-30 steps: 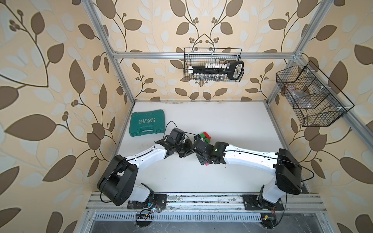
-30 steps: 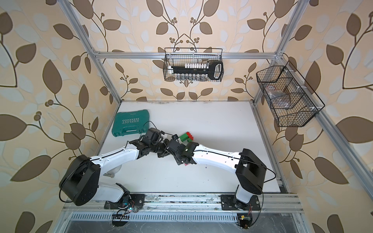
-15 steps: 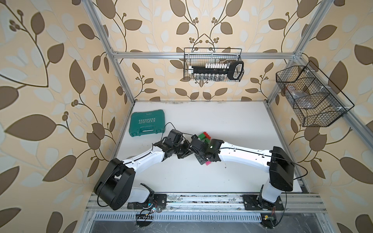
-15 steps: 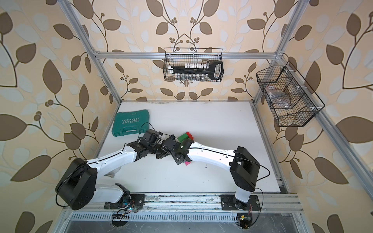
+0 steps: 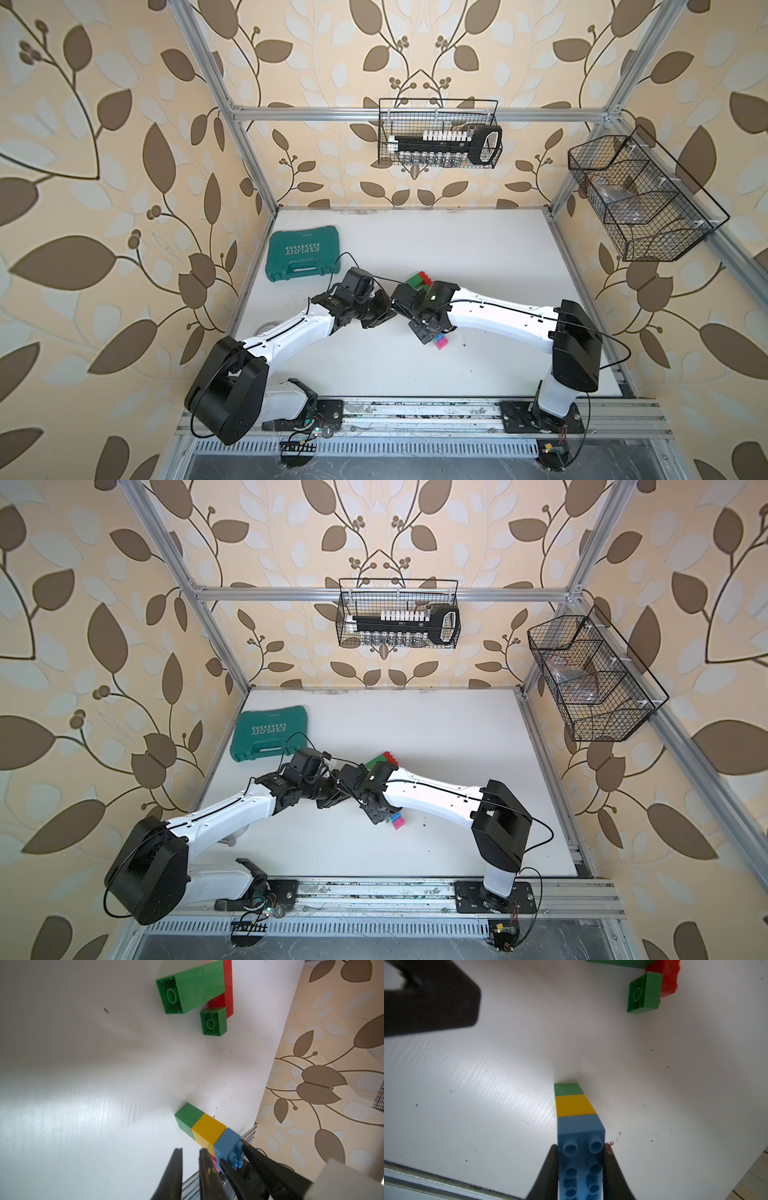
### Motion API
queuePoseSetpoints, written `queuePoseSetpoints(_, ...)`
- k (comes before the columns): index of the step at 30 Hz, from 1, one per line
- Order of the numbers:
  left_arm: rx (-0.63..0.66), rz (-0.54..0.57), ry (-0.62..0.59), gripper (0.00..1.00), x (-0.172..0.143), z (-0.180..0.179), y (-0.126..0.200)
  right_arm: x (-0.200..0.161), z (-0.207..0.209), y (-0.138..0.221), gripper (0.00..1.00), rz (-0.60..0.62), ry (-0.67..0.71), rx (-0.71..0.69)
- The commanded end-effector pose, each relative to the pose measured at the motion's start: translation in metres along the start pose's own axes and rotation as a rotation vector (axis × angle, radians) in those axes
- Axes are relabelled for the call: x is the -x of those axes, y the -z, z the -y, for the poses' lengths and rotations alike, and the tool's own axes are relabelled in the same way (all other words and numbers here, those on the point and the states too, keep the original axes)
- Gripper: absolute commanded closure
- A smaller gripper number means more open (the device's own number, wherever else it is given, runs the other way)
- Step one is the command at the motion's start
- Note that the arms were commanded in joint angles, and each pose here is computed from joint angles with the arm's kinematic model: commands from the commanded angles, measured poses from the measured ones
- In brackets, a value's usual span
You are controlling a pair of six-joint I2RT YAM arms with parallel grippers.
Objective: Assemble the letter r with lego
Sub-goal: Assemble the lego brick with the lego brick, then pick up the lego brick from the center of the board.
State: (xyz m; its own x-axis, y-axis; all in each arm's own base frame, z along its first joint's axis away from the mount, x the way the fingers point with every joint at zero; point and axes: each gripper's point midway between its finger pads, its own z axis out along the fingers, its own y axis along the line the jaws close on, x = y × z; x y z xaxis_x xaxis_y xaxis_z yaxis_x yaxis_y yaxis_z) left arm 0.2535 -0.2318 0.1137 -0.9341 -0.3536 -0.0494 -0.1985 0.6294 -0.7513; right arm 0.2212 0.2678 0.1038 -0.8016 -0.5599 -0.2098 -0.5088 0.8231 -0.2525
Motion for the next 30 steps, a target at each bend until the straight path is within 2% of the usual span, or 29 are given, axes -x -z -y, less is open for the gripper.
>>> queuePoseSetpoints(1,-0.011,0.04,-0.027,0.81,0.007,0.006,0.01,-0.026,-0.003,-0.012,0.99,-0.116,0.031,0.033)
queuePoseSetpoints(7,-0.01,0.04,-0.026,0.82,0.007,0.007,0.011,-0.037,0.003,-0.025,1.0,-0.122,-0.027,0.09)
queuePoseSetpoints(23,0.012,0.027,-0.018,0.82,0.009,0.002,0.004,-0.061,-0.005,-0.066,1.0,-0.26,0.036,0.055)
queuePoseSetpoints(30,0.012,0.02,-0.019,0.82,0.01,0.004,0.002,-0.06,-0.005,-0.063,1.0,-0.263,0.048,0.059)
